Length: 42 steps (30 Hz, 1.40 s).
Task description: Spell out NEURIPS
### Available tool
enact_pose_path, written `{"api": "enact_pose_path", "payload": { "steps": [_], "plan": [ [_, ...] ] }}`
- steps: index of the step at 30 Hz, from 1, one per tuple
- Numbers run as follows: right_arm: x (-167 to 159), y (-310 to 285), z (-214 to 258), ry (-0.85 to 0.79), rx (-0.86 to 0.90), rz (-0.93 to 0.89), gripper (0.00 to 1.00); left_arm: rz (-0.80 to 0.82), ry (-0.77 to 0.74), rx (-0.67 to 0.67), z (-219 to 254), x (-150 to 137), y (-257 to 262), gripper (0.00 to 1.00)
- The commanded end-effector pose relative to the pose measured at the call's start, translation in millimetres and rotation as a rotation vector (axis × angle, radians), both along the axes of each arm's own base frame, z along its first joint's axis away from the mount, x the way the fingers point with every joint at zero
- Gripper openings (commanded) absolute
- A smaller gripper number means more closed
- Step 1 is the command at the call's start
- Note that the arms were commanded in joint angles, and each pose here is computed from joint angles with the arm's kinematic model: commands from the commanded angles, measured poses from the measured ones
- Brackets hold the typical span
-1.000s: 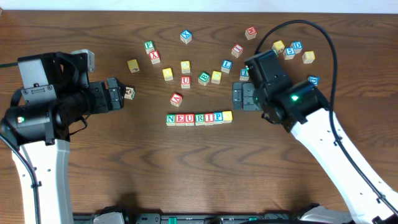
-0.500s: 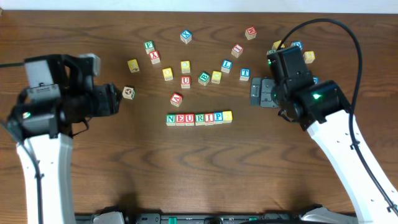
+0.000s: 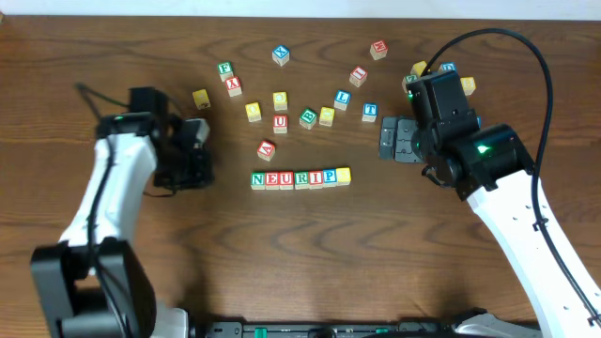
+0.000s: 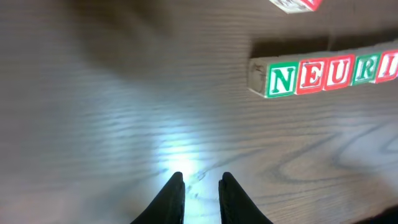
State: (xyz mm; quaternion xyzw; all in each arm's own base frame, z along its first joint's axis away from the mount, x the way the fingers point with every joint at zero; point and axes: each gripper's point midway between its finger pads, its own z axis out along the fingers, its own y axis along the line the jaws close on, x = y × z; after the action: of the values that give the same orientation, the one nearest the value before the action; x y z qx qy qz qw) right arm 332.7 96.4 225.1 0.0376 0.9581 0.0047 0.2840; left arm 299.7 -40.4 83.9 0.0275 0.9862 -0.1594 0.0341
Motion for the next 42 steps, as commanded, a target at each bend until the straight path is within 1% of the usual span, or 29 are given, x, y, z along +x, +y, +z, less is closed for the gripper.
{"api": "enact_pose_path", "payload": {
  "steps": [1,4,12,16,29,30,32,35,42],
  "plan": [
    [-0.2,-3.9,5.9,-0.020,-0.011,0.000,0.99,-0.078,0.038,0.006,-19.2,-2.1,-15.9,0.19],
    [-3.4,-5.2,3.8,-0.004,-0.017,0.001,0.99,-0.118,0.056,0.033,-42.7,4.9,-25.0,0.19],
    [-3.5,-5.2,3.8,-0.004,-0.017,0.000,0.99,-0.118,0.061,0.032,-57.8,3.5,-25.0,0.19],
    [-3.2,-5.1,3.9,-0.005,-0.017,0.000,0.99,-0.111,0.069,0.028,-66.0,-2.0,-25.4,0.19],
    [-3.0,-1.5,4.0,-0.004,0.001,0.010,0.99,-0.023,0.004,0.020,-69.6,18.4,-27.2,0.19],
    [-3.2,-0.7,3.8,-0.002,0.005,0.012,0.99,-0.018,0.004,0.020,-69.6,18.7,-27.2,0.14],
    [-3.2,-0.2,3.8,-0.002,0.008,0.014,0.99,-0.013,0.005,0.019,-69.7,18.8,-27.3,0.13],
    [-3.4,0.3,3.8,-0.002,0.012,0.012,0.99,-0.025,0.001,0.019,-69.8,18.8,-31.1,0.13],
    [-3.9,0.3,3.5,0.001,0.014,0.010,0.99,-0.092,-0.034,0.014,-73.0,18.5,-61.3,0.13]
  ]
}}
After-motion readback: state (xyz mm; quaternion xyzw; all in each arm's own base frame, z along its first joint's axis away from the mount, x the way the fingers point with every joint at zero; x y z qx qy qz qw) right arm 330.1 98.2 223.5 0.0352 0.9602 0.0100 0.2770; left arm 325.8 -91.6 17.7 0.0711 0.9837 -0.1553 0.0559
